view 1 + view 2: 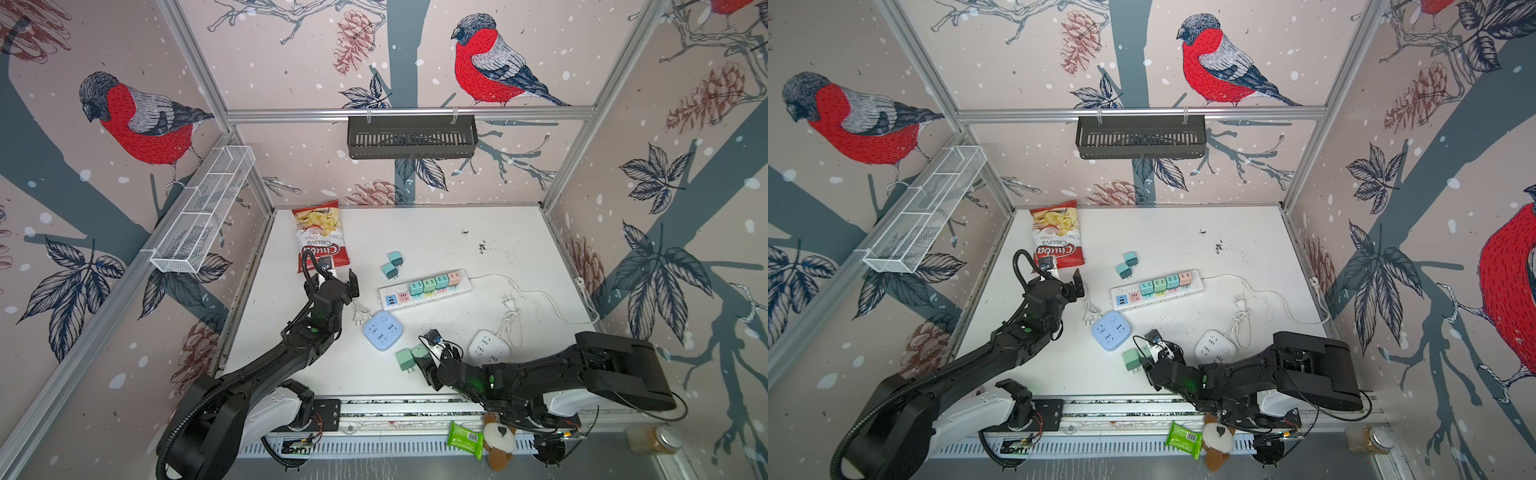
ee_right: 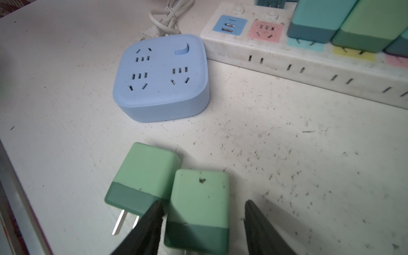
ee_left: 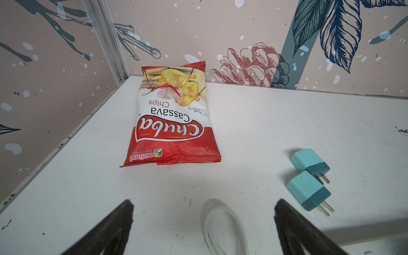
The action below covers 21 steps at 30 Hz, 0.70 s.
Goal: Insert the plug
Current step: 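Lower the right gripper onto a light-green adapter and close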
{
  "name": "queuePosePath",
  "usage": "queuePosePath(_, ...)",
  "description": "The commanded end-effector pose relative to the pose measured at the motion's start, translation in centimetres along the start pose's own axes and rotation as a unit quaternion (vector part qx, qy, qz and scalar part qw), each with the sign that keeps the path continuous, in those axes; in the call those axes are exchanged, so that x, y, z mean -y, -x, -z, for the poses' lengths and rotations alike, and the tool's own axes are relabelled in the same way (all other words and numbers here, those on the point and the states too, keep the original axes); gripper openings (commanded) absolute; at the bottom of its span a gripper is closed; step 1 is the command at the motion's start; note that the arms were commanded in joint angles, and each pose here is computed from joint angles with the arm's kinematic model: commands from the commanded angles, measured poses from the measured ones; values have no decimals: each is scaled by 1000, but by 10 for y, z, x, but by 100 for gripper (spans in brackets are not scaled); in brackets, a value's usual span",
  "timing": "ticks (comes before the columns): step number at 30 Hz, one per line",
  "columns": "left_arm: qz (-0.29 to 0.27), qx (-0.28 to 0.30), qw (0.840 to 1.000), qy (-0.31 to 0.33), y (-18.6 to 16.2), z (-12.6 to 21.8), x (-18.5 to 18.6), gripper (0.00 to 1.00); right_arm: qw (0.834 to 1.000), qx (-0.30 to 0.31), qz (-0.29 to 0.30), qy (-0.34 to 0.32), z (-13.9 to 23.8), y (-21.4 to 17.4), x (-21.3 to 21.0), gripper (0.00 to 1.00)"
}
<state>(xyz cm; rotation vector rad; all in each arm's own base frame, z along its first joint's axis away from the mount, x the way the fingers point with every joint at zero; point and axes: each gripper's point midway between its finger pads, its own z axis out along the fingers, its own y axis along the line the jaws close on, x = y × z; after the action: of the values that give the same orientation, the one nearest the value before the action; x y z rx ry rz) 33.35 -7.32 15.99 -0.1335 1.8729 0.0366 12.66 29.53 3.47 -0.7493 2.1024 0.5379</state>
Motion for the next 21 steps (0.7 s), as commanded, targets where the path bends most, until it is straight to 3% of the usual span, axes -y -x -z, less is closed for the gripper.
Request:
queuePosePath(1,12,9,1000,-3,7,0,2,99,1000,5,-14,6,-3,3,-2,59)
queuePosePath(21,10,8,1000,-5,6,0,3,99,1000,-7,-24,-6,-11,-4,8,49)
